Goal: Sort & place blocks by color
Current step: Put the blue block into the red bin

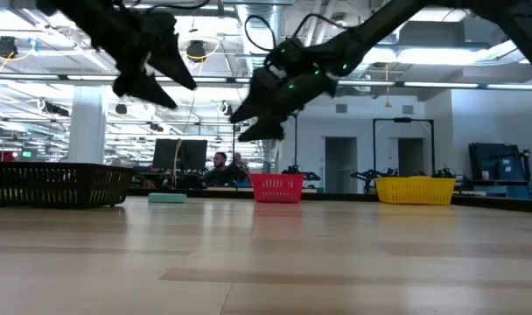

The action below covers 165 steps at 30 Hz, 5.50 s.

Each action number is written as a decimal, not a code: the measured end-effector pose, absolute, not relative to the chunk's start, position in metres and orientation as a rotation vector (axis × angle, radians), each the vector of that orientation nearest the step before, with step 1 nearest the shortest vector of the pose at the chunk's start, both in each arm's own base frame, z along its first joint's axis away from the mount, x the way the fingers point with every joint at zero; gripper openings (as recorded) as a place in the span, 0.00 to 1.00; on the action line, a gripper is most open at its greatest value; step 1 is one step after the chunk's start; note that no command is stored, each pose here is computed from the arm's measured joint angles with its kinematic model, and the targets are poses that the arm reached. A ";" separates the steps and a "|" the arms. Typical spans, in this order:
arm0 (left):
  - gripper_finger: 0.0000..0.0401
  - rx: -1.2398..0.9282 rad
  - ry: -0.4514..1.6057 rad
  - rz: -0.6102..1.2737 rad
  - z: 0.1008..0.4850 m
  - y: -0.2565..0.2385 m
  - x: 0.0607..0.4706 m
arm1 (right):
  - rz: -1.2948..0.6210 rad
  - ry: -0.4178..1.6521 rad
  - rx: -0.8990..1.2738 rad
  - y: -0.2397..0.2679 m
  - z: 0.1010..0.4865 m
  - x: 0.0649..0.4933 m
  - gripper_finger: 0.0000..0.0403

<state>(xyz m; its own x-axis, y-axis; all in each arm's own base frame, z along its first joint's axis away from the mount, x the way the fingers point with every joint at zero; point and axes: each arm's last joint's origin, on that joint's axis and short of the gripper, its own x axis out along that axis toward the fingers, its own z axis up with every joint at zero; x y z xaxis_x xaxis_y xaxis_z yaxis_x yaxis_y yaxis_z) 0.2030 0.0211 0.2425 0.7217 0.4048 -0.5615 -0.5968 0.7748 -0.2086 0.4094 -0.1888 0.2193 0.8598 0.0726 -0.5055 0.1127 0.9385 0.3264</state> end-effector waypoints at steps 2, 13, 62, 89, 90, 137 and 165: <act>0.91 -0.388 0.523 0.637 0.260 0.028 0.194 | 0.015 0.512 0.353 -0.179 0.212 0.423 0.87; 0.91 -0.195 0.950 0.597 0.260 0.078 0.162 | 0.107 0.518 0.121 -0.140 0.181 0.499 0.87; 0.37 -0.033 1.255 0.097 0.126 0.141 0.222 | -0.178 0.586 0.200 -0.139 0.321 0.267 0.75; 0.23 -0.447 -0.176 0.345 0.336 0.114 0.213 | -0.011 0.071 -0.081 -0.084 0.392 0.273 0.75; 0.23 -0.495 -0.273 0.352 0.338 0.110 0.211 | -0.005 0.047 -0.129 -0.084 0.391 0.280 0.75; 0.23 -0.834 -0.680 0.276 0.341 0.071 0.212 | -0.556 -0.123 -0.434 -0.050 0.382 0.435 0.64; 0.63 -0.626 -0.486 0.148 0.336 0.070 0.214 | -0.579 0.128 -0.524 -0.041 0.404 0.399 0.12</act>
